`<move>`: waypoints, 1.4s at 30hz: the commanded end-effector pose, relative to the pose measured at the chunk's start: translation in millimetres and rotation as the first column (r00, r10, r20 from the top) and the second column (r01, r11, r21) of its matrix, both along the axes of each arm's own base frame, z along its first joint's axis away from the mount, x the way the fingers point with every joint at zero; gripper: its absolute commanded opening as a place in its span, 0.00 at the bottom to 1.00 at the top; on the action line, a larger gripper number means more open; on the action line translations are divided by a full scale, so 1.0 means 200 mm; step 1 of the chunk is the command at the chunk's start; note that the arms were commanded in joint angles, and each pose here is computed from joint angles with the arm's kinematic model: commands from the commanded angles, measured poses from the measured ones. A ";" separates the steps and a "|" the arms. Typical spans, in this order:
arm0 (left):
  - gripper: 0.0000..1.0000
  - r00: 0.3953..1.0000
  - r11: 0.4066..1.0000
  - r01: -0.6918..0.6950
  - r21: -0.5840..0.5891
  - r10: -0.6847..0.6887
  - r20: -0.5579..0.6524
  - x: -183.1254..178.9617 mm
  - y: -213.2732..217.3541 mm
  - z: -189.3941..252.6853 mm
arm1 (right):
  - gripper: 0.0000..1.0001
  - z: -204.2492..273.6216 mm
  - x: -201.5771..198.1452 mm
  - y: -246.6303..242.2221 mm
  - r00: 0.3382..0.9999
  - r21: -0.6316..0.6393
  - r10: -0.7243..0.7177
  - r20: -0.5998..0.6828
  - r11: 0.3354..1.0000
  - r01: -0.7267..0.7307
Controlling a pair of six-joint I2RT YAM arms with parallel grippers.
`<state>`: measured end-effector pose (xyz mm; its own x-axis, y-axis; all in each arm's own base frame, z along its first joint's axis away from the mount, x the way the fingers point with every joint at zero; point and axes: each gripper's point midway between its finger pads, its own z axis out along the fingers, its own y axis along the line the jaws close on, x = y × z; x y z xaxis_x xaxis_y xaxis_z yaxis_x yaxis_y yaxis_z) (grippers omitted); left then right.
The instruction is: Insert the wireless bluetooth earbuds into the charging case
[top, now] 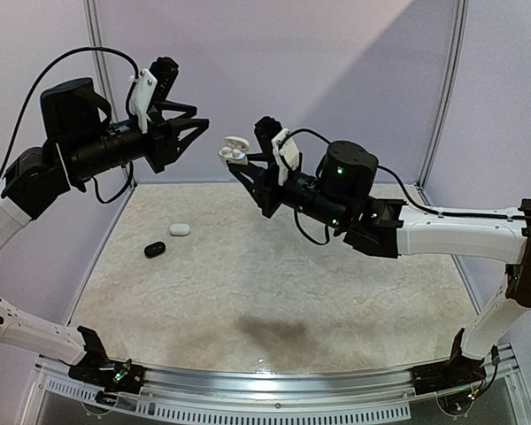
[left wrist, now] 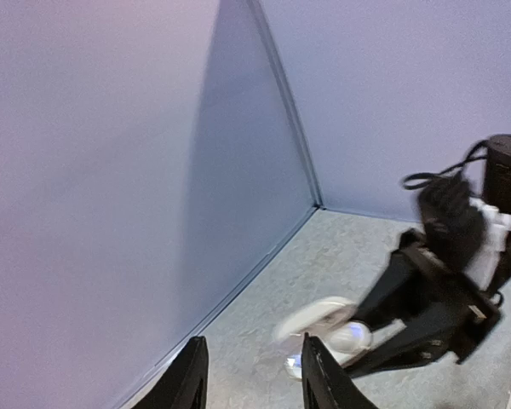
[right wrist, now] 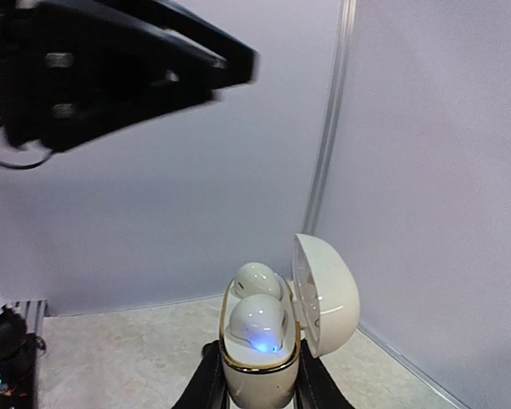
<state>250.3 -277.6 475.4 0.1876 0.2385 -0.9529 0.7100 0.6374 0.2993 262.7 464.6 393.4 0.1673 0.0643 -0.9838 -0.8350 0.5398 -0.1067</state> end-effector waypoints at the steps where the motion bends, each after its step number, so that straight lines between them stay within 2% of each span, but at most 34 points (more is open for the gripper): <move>1: 0.38 0.960 0.976 -0.206 0.064 0.214 -0.177 0.25 0.22 -0.20 | 0.00 0.15 -0.33 -0.02 0.943 0.011 0.312 0.114 0.949 -0.315; 3: 0.38 0.952 0.987 -0.147 0.061 0.157 -0.261 0.26 0.21 -0.28 | 0.00 0.17 -0.39 -0.01 0.919 -0.006 0.381 0.099 0.924 -0.382; 5: 0.38 0.956 0.998 -0.051 0.048 0.063 -0.287 0.22 0.14 -0.31 | 0.00 0.17 -0.43 0.02 0.900 -0.011 0.426 0.092 0.904 -0.427; 9: 0.38 0.948 0.988 0.152 -0.020 -0.151 -0.280 0.10 0.00 -0.25 | 0.00 0.15 -0.44 0.10 0.885 -0.032 0.461 0.066 0.888 -0.460; 13: 0.37 0.914 0.959 0.280 -0.051 -0.283 -0.289 0.00 -0.08 -0.25 | 0.00 0.12 -0.45 0.17 0.870 -0.037 0.490 0.045 0.872 -0.489; 21: 0.34 0.894 0.929 0.366 -0.049 -0.366 -0.257 -0.10 -0.11 -0.23 | 0.00 0.07 -0.40 0.22 0.883 -0.056 0.470 -0.004 0.881 -0.470; 27: 0.32 0.877 0.907 0.422 0.010 -0.405 -0.259 -0.21 -0.12 -0.28 | 0.00 0.05 -0.29 0.22 0.934 -0.061 0.353 -0.052 0.933 -0.356; 37: 0.33 0.917 0.940 0.339 0.021 -0.326 -0.229 -0.18 -0.07 -0.26 | 0.00 0.02 -0.23 0.19 0.953 -0.079 0.293 -0.074 0.951 -0.299; 39: 0.33 0.940 0.964 0.263 0.026 -0.250 -0.232 -0.12 -0.04 -0.27 | 0.00 0.01 -0.18 0.16 0.962 -0.069 0.251 -0.108 0.963 -0.259; 42: 0.37 0.971 0.999 0.048 0.013 -0.044 -0.236 0.05 0.08 -0.28 | 0.00 -0.07 0.01 0.08 0.967 -0.065 0.120 -0.226 0.988 -0.138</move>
<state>225.9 -288.3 428.0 0.0519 0.2457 -0.9680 0.9101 0.3875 0.1471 219.1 502.1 385.4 0.0664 -0.0026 -0.9978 -0.9634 0.2601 -0.0648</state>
